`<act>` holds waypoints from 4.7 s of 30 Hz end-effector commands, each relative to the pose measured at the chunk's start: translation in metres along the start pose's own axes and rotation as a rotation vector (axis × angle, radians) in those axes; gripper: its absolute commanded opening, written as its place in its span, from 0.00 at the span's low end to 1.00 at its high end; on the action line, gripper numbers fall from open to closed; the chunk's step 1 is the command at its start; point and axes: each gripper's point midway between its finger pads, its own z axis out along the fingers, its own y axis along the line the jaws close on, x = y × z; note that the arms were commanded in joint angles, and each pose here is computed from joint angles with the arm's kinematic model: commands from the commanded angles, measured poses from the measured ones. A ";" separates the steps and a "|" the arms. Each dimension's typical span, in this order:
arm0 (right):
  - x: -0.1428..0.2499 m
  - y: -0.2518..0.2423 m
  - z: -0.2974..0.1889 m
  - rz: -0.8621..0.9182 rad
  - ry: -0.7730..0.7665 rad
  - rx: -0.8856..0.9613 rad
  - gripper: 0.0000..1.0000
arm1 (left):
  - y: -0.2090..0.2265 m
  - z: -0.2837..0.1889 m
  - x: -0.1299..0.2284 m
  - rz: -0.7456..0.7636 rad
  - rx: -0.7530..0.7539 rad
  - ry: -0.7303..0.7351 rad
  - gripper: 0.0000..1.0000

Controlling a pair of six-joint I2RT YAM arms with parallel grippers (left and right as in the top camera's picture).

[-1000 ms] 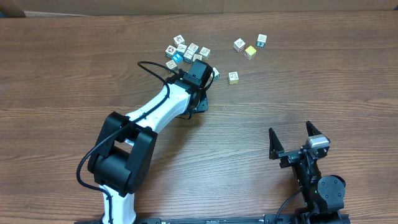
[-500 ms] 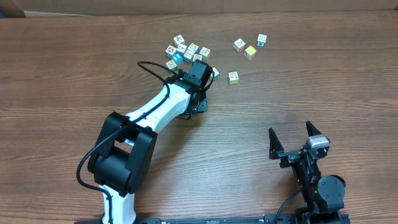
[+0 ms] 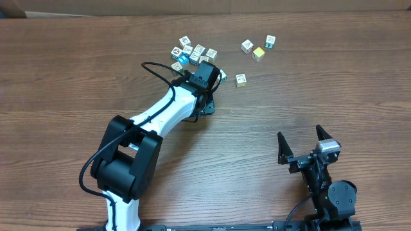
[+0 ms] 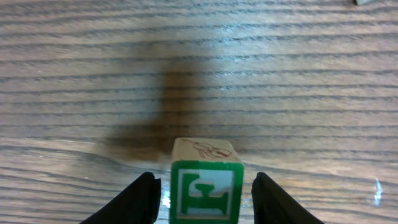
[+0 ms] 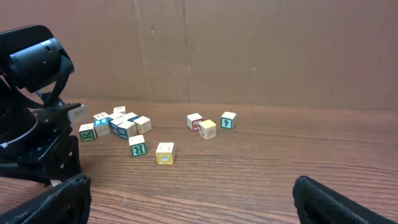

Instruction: Form a horizontal line

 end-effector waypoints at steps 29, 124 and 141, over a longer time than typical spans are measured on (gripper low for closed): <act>0.002 -0.002 0.000 -0.004 -0.003 0.008 1.00 | 0.013 0.007 0.005 0.012 -0.082 0.002 0.33; 0.002 -0.002 0.000 -0.004 -0.003 0.009 1.00 | 0.047 0.037 -0.202 0.049 0.068 -0.433 0.90; 0.002 -0.002 0.000 -0.004 -0.003 0.008 1.00 | 0.072 0.044 -0.202 -0.015 0.035 -0.408 0.85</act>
